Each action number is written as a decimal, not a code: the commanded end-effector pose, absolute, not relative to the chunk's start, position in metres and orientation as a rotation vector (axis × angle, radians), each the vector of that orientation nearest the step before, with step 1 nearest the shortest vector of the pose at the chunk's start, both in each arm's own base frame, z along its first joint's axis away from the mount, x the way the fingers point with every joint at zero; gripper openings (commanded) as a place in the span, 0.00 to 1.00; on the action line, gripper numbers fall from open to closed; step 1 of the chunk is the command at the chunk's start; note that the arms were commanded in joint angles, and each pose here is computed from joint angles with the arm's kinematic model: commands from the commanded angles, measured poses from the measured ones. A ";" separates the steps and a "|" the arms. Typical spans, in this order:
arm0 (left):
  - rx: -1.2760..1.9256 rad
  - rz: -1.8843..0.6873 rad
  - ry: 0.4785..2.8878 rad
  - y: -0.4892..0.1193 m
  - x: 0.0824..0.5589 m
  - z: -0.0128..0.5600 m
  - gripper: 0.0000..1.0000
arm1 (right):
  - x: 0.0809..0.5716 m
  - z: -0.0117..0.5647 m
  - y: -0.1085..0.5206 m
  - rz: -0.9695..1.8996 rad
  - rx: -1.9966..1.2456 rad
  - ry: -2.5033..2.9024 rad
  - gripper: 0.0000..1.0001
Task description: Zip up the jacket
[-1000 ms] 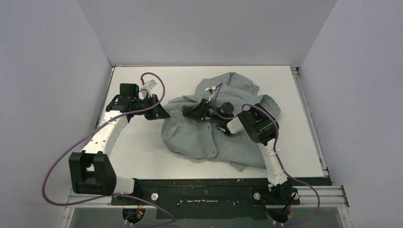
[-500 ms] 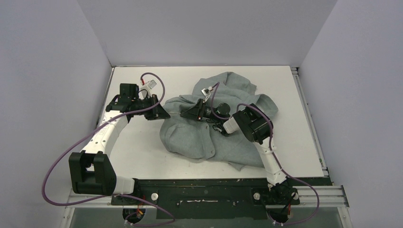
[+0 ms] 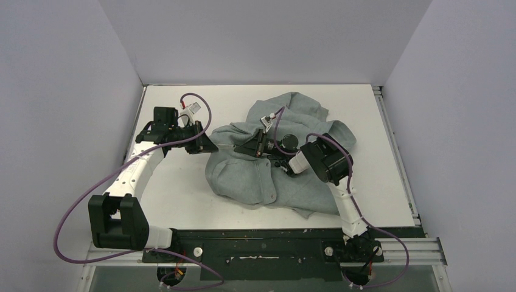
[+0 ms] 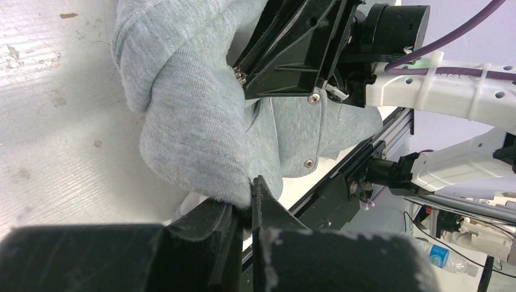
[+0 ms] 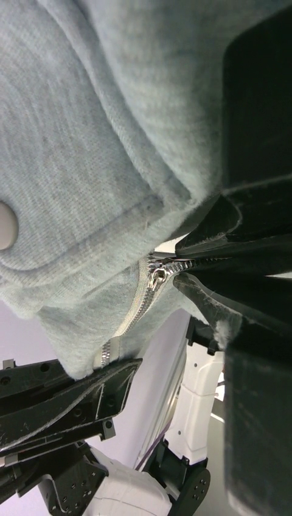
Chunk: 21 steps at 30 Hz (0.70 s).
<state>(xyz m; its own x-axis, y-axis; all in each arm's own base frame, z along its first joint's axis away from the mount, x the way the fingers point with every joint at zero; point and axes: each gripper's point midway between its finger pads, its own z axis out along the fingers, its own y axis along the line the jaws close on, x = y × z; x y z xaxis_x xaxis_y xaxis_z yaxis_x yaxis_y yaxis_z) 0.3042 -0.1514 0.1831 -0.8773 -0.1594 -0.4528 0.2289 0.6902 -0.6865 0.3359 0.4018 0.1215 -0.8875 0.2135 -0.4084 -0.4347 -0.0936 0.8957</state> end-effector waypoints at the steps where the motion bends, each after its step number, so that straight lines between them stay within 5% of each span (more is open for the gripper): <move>1: 0.107 -1.091 2.335 -0.155 0.312 0.201 0.00 | 0.331 0.188 0.381 1.978 -0.398 1.398 0.18; 8: 0.103 -1.091 2.339 -0.155 0.310 0.199 0.00 | 0.332 0.197 0.385 1.987 -0.399 1.370 0.38; 21: 0.102 -1.095 2.341 -0.155 0.311 0.199 0.00 | 0.334 0.190 0.407 1.988 -0.411 1.423 0.41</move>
<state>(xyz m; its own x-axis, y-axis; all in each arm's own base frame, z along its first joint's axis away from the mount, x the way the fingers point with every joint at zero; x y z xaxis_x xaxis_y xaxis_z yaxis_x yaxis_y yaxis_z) 0.3041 -0.1517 0.1833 -0.8771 -0.1589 -0.4533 0.2307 0.6884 -0.6877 0.3426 0.4033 0.1338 -0.8669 0.2487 -0.4320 -0.4660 -0.0966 0.8795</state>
